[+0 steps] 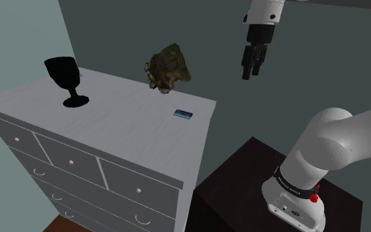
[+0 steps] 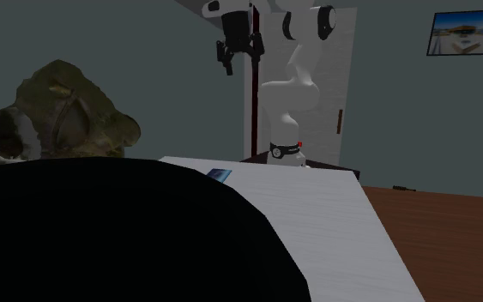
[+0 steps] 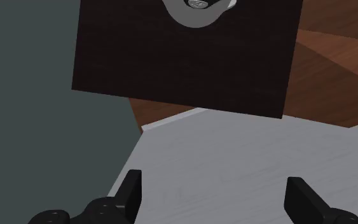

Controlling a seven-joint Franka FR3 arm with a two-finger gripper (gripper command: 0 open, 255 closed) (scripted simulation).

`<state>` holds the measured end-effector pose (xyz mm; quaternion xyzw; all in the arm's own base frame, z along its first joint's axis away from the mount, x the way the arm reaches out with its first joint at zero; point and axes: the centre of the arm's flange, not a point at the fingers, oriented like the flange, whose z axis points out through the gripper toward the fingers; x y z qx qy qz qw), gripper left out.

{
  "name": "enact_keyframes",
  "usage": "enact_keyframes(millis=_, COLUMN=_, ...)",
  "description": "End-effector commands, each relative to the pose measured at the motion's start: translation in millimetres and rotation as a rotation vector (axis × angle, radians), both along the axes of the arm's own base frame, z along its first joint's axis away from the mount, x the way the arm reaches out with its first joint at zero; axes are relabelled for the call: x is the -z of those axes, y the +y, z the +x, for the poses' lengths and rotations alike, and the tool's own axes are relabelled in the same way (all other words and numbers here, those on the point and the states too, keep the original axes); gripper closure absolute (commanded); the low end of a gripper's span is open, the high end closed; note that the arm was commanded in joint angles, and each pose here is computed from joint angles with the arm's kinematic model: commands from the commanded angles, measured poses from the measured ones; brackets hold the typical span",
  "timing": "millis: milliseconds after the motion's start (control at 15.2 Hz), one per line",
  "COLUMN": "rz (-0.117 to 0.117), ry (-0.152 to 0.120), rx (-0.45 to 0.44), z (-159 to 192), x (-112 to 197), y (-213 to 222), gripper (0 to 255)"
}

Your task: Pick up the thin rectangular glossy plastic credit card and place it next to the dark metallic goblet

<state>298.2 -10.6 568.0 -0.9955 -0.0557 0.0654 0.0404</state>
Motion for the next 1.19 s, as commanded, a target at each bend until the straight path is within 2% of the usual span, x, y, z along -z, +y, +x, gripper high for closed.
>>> enact_keyframes(millis=0, rz=0.000, ry=0.000, rx=0.000, z=0.0, x=0.0, y=0.0, gripper=0)
enact_keyframes(millis=528, rz=0.040, ry=-0.237, rx=-0.109, z=25.4, x=82.9, y=17.6, gripper=0)
enact_keyframes(millis=1122, rz=0.086, ry=-0.504, rx=-0.232, z=73.5, x=165.3, y=45.6, gripper=0)
